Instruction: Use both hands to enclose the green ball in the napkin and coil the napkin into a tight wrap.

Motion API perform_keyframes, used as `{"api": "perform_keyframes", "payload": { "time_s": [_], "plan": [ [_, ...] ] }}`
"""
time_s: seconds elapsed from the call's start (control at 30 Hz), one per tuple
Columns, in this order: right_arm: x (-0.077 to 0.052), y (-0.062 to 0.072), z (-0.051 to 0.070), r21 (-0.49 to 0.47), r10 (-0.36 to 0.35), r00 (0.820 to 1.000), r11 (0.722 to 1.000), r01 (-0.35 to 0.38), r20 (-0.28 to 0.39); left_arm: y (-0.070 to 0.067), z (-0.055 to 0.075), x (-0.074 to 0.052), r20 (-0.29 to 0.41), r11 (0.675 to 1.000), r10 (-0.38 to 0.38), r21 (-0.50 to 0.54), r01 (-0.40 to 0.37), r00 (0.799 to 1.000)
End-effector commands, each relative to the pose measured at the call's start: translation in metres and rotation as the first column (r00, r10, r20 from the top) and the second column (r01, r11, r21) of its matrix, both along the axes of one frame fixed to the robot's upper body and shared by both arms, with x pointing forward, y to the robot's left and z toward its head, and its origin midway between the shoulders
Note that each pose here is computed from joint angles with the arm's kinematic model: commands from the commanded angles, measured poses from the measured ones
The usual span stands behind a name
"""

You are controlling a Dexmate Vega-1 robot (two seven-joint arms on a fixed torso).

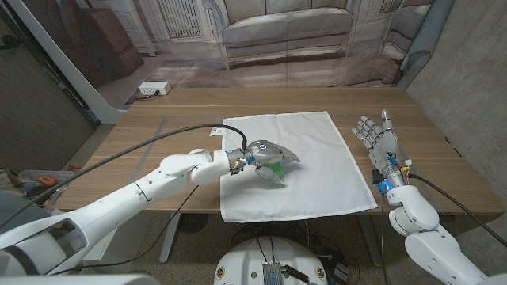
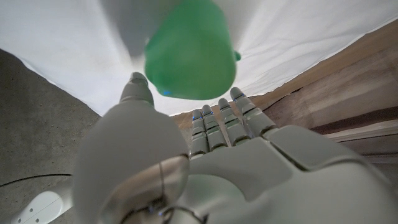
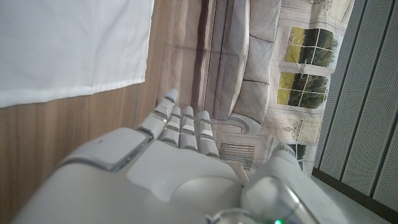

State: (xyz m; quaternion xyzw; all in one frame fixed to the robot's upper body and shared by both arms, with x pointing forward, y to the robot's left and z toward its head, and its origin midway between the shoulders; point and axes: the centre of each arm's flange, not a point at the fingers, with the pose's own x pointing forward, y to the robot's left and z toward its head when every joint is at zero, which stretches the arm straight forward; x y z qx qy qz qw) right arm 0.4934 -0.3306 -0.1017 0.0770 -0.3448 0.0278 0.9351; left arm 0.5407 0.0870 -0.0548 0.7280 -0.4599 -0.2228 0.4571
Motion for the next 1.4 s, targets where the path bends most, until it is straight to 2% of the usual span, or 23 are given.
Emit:
{"api": "perform_keyframes", "payload": {
  "time_s": [0.03,0.23,0.37,0.47,0.57,0.67,0.73,0.8,0.83,0.87,0.97,1.2,1.4],
  "plan": [
    [-0.006,0.001,-0.006,-0.005,-0.003,1.000,1.000,0.003,0.005,0.003,0.017,-0.009,-0.013,0.998,0.026,-0.055,-0.026,1.000],
    [-0.014,0.000,-0.010,-0.037,-0.022,0.999,0.999,0.023,0.024,0.013,0.036,-0.016,-0.089,0.981,0.031,-0.188,-0.048,0.996],
    [-0.021,-0.001,-0.013,-0.034,-0.028,0.999,0.999,0.029,0.032,0.021,0.048,-0.022,-0.159,0.957,0.012,-0.285,-0.058,0.987],
    [-0.025,-0.001,-0.016,-0.051,-0.040,0.999,0.998,0.042,0.035,0.028,0.057,-0.028,-0.178,0.935,-0.009,-0.350,-0.054,0.984],
    [-0.030,0.001,-0.019,-0.062,-0.052,0.998,0.997,0.054,0.034,0.035,0.066,-0.030,-0.232,0.907,-0.038,-0.416,-0.064,0.972],
    [-0.034,0.001,-0.024,-0.062,-0.064,0.997,0.996,0.066,0.033,0.041,0.070,-0.026,-0.296,0.887,-0.070,-0.456,-0.076,0.953],
    [-0.035,0.001,-0.027,-0.048,-0.067,0.997,0.996,0.069,0.031,0.041,0.068,-0.025,-0.282,0.881,-0.069,-0.467,-0.074,0.957],
    [-0.035,0.000,-0.028,-0.044,-0.069,0.997,0.997,0.071,0.032,0.039,0.065,-0.027,-0.229,0.890,-0.049,-0.451,-0.061,0.972],
    [-0.035,0.000,-0.028,-0.044,-0.070,0.997,0.997,0.071,0.033,0.039,0.065,-0.027,-0.227,0.891,-0.049,-0.451,-0.061,0.973],
    [-0.035,0.000,-0.028,-0.041,-0.071,0.997,0.997,0.072,0.030,0.036,0.064,-0.028,-0.181,0.901,-0.028,-0.431,-0.053,0.983],
    [-0.035,0.001,-0.027,-0.039,-0.071,0.997,0.997,0.072,0.028,0.036,0.065,-0.030,-0.140,0.898,-0.032,-0.438,-0.033,0.990],
    [-0.038,0.003,-0.028,-0.054,-0.072,0.997,0.996,0.074,0.029,0.041,0.072,-0.028,-0.161,0.874,-0.044,-0.484,-0.040,0.986],
    [-0.045,0.009,-0.038,-0.067,-0.076,0.996,0.995,0.079,0.041,0.047,0.073,-0.029,-0.188,0.854,-0.029,-0.516,-0.073,0.982]
  ]
}}
